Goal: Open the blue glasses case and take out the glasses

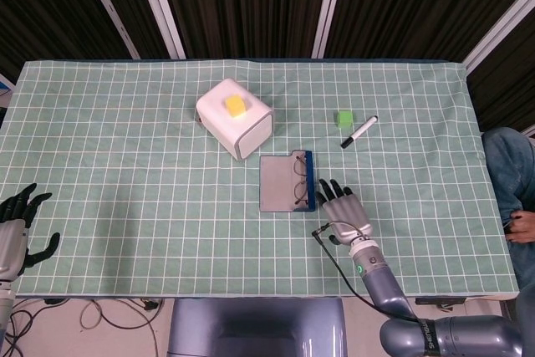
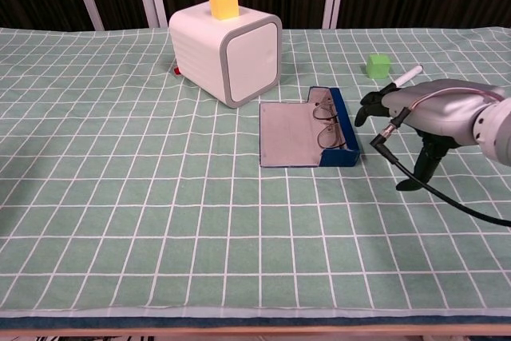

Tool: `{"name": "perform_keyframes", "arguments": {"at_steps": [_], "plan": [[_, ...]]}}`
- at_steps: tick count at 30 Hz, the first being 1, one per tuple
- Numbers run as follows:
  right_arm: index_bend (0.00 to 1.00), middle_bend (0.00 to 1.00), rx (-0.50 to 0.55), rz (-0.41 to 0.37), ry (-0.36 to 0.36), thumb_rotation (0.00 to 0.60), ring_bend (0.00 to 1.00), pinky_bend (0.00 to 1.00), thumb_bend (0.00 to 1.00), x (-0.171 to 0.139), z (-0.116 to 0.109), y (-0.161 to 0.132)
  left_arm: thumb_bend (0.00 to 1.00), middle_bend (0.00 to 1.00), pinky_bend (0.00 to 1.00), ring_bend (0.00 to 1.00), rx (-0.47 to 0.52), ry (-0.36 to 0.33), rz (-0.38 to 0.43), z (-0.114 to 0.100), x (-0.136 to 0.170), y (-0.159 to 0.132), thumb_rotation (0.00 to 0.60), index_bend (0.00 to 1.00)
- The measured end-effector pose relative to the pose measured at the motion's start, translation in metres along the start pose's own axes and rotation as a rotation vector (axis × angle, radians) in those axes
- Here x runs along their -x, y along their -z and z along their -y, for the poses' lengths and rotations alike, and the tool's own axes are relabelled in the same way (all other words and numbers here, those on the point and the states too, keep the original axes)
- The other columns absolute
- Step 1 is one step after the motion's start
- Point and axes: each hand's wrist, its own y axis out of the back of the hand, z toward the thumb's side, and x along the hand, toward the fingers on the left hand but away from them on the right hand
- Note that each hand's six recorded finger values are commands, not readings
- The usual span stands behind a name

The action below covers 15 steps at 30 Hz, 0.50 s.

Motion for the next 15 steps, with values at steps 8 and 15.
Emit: {"name": "perform_keyframes", "arguments": {"at_steps": [8, 15], "plan": [[0.19, 0.0, 0.0, -0.052, 0.021, 0.6, 0.0, 0.21, 0.25, 0.0, 0.002, -0.023, 0.37, 0.0, 0.0, 0.0, -0.002, 0.001, -0.002, 0.0, 0.0, 0.0, 0.6, 0.16], [0.2, 0.0, -0.022, -0.066, 0.021, 0.6, 0.0, 0.21, 0.25, -0.001, 0.006, -0.031, 0.37, 0.0, 0.0, 0.0, -0.002, 0.001, -0.003, 0.0, -0.001, 0.0, 0.6, 0.16]]}}
